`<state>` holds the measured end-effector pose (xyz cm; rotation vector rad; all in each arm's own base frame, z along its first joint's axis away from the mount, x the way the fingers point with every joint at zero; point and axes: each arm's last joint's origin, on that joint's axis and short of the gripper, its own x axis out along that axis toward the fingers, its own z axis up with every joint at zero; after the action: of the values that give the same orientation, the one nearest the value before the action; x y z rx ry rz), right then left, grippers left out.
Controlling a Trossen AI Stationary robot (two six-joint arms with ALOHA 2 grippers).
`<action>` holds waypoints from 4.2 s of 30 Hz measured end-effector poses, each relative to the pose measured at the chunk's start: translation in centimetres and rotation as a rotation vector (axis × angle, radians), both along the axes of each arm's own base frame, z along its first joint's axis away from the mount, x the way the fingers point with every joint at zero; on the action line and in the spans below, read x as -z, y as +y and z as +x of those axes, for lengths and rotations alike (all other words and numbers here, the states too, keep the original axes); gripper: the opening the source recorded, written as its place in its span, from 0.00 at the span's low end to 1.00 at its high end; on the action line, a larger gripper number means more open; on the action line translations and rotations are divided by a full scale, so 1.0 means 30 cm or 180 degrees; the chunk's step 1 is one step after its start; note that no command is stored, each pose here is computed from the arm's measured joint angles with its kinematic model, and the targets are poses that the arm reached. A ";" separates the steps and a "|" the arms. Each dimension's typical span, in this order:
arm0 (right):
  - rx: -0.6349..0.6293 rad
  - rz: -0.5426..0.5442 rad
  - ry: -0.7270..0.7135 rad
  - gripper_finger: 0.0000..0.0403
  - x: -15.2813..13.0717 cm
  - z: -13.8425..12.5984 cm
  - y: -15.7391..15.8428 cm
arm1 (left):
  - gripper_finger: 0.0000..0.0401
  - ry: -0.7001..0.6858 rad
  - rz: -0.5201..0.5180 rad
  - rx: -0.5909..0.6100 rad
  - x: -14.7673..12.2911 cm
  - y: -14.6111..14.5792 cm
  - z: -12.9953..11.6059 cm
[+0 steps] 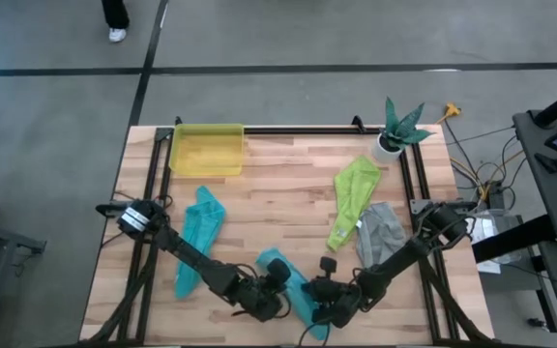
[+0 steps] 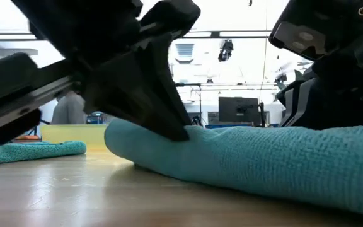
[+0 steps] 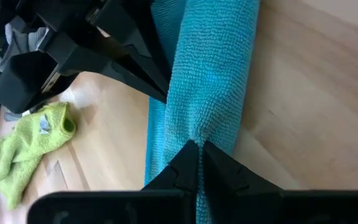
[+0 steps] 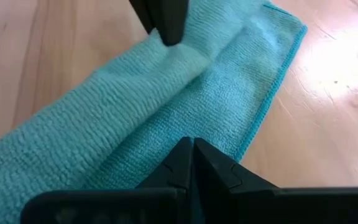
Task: Roll microfiber towels into tight, uniform cylinder then place into a basket
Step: Roll the right light blue towel
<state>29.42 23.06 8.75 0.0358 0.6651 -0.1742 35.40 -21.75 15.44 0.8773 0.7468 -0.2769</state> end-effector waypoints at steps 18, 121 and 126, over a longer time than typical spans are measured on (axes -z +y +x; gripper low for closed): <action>-0.0065 -0.0324 -0.0189 0.03 -0.050 0.036 0.025 | 0.00 0.0210 -0.0283 -0.0003 0.029 -0.005 -0.025; -0.0458 -0.0349 0.0156 0.03 -0.066 0.119 0.153 | 0.00 0.0124 -0.0542 -0.0304 0.057 0.020 -0.001; -0.0428 -0.0301 0.0155 0.03 -0.062 0.118 0.151 | 0.00 0.0016 -0.0385 -0.0418 0.051 0.026 0.003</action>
<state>32.96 27.60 10.61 -0.1042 0.7047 -0.0770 35.50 -20.96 13.92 0.7103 0.7805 -0.2055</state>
